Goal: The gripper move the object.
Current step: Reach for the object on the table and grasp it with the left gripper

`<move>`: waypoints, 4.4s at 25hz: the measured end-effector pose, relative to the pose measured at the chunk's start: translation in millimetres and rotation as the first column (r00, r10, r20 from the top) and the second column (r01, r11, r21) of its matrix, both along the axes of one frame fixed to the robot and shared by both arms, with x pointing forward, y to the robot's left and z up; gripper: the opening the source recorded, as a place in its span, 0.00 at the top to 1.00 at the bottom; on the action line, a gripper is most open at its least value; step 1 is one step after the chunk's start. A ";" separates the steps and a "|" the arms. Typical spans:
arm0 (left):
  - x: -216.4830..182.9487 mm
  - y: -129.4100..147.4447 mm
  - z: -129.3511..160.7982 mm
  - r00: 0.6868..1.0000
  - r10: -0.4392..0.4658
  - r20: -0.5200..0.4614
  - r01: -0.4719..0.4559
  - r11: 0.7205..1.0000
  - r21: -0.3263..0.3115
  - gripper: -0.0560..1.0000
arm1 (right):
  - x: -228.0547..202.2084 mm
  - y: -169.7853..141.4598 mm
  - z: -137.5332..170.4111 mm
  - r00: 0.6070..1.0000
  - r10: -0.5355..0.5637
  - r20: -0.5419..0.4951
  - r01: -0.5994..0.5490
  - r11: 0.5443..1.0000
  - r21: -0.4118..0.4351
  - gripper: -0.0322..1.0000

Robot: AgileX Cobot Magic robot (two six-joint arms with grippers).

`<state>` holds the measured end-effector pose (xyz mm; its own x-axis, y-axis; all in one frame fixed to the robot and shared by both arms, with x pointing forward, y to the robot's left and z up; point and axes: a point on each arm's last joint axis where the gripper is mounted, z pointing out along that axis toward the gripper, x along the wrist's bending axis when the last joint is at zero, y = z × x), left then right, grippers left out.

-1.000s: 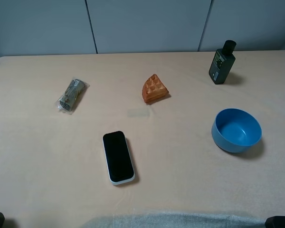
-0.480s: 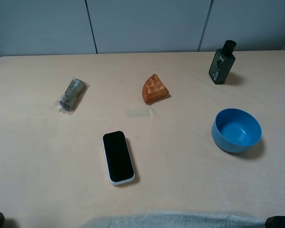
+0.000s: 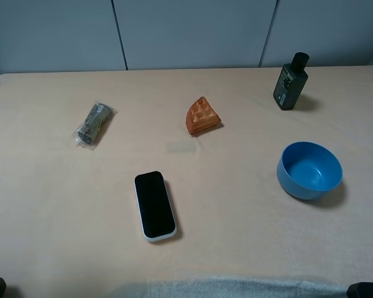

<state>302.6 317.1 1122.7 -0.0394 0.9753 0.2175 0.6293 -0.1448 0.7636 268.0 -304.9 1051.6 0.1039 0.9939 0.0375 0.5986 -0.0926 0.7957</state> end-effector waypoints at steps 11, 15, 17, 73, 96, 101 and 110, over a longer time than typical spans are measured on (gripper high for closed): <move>70.0 -8.1 -4.2 0.978 -0.018 -0.206 0.017 1.000 -0.007 0.03 | 0.0 0.0 0.0 1.000 0.000 0.000 0.000 1.000 0.000 0.30; 94.7 -12.7 -9.7 0.960 -0.051 -0.274 0.048 0.999 -0.017 0.03 | 0.0 0.0 0.0 1.000 0.000 0.000 0.000 1.000 0.000 0.30; 109.2 -14.7 -12.8 0.953 -0.065 -0.296 0.063 0.998 -0.016 0.03 | 0.0 0.0 0.0 1.000 0.000 0.000 0.000 1.000 0.000 0.30; 294.5 -102.2 -223.5 0.868 -0.287 -0.406 0.242 0.957 -0.160 0.03 | 0.0 0.0 0.0 1.000 0.000 0.000 0.000 1.000 0.000 0.30; 296.5 -104.0 -253.5 0.856 -0.268 -0.442 0.202 0.961 -0.191 0.22 | 0.0 0.0 0.0 1.000 0.000 0.000 0.000 1.000 0.000 0.30; 295.8 -103.8 -253.8 0.852 -0.267 -0.450 0.200 0.961 -0.190 0.37 | 0.0 0.0 0.0 1.000 0.000 0.000 0.000 1.000 0.000 0.30; 295.6 -103.8 -253.9 0.852 -0.267 -0.451 0.200 0.961 -0.190 0.69 | 0.0 0.0 0.0 1.000 0.000 0.000 0.000 1.000 0.000 0.30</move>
<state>598.3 213.3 868.8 0.2667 0.9635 0.0218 0.8767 -0.2520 0.4097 268.0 -304.9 1051.6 0.1039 0.9939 0.0375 0.5986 -0.0926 0.7957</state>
